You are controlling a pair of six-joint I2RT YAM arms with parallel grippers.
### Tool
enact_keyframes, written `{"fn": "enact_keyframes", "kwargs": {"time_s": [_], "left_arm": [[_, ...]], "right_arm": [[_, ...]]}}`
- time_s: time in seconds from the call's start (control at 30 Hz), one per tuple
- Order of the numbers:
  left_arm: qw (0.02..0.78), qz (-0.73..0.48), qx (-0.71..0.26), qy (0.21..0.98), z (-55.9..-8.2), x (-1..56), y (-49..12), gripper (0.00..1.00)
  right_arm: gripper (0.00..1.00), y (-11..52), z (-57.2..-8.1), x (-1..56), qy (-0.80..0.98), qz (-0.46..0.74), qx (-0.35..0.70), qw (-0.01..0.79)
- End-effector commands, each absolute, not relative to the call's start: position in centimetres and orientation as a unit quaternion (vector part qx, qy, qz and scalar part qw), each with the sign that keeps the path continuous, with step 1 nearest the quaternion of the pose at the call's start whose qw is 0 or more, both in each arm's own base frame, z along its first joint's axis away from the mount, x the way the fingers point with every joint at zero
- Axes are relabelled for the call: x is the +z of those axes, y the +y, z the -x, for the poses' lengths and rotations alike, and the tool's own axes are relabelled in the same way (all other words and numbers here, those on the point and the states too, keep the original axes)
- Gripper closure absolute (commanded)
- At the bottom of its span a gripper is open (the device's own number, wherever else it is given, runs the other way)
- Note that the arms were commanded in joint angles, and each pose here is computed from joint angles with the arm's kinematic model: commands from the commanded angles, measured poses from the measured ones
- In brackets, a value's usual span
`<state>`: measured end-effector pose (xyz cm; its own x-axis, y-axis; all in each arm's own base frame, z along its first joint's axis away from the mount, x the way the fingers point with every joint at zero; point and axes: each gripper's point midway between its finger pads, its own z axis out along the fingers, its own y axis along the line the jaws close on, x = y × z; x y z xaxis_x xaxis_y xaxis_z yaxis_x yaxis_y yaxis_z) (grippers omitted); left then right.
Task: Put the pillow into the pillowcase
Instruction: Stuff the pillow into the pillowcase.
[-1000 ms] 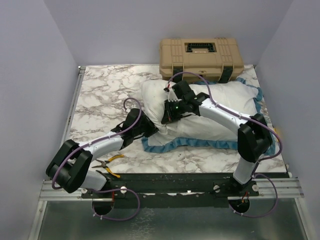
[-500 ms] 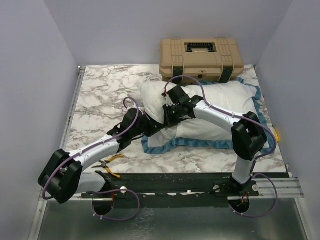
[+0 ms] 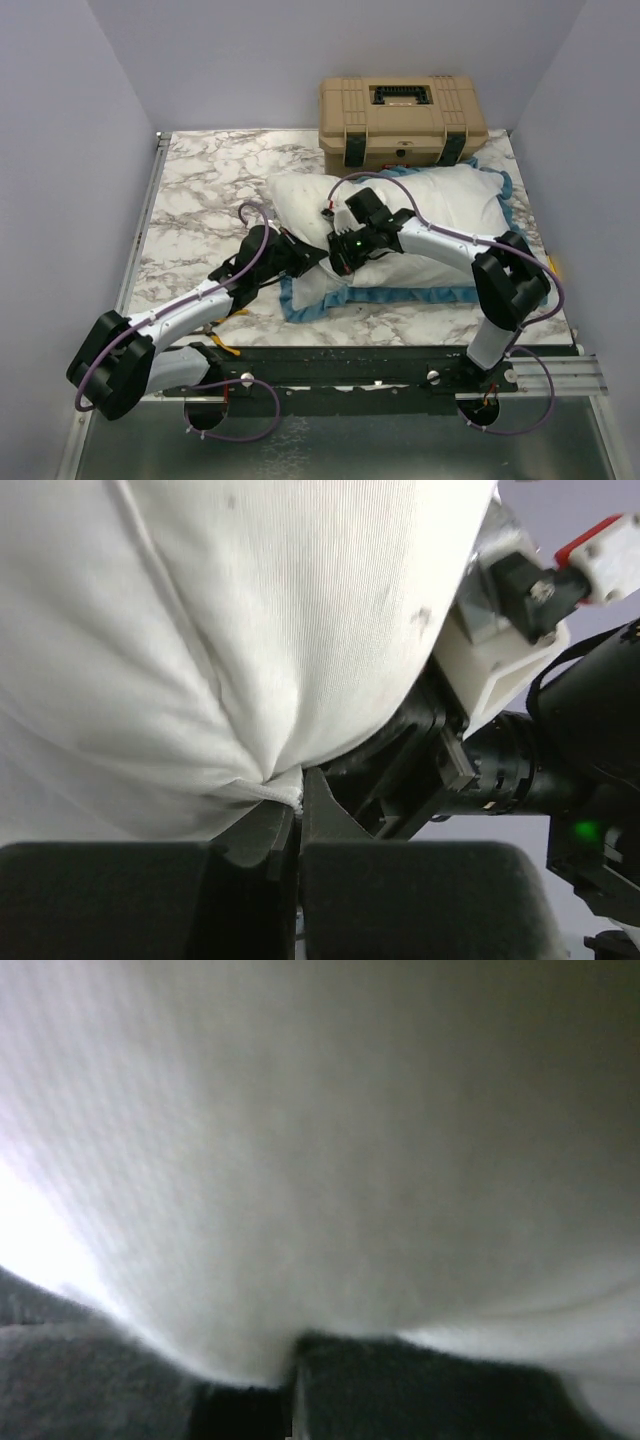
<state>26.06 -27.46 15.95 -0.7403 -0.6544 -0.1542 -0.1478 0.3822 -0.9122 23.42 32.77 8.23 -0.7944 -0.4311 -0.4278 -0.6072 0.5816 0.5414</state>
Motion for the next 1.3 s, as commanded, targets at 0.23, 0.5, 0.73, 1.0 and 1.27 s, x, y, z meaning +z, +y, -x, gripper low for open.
{"fn": "enact_keyframes", "kwargs": {"time_s": [0.23,0.5,0.73,1.0,1.27], "left_arm": [[0.411,0.282,-0.477,0.724,-30.0,24.1,-24.4,1.00],[0.408,0.273,-0.451,0.746,-30.2,21.8,-24.6,1.00],[0.401,0.240,-0.451,0.760,-30.1,21.3,-26.0,1.00],[0.391,0.233,-0.461,0.762,-28.6,21.0,-26.5,1.00],[0.392,0.237,-0.461,0.760,-28.3,21.0,-26.5,1.00]], "right_arm": [[0.95,25.4,-14.8,10.3,0.903,0.293,0.314,-0.034],[0.29,25.6,-21.2,22.0,0.902,0.284,0.271,0.183],[0.17,28.6,-25.2,24.9,0.883,0.270,0.296,0.245],[0.19,34.4,-34.5,25.2,0.875,0.238,0.287,0.309],[0.26,36.1,-34.4,14.6,0.913,0.274,0.183,0.239]]}}
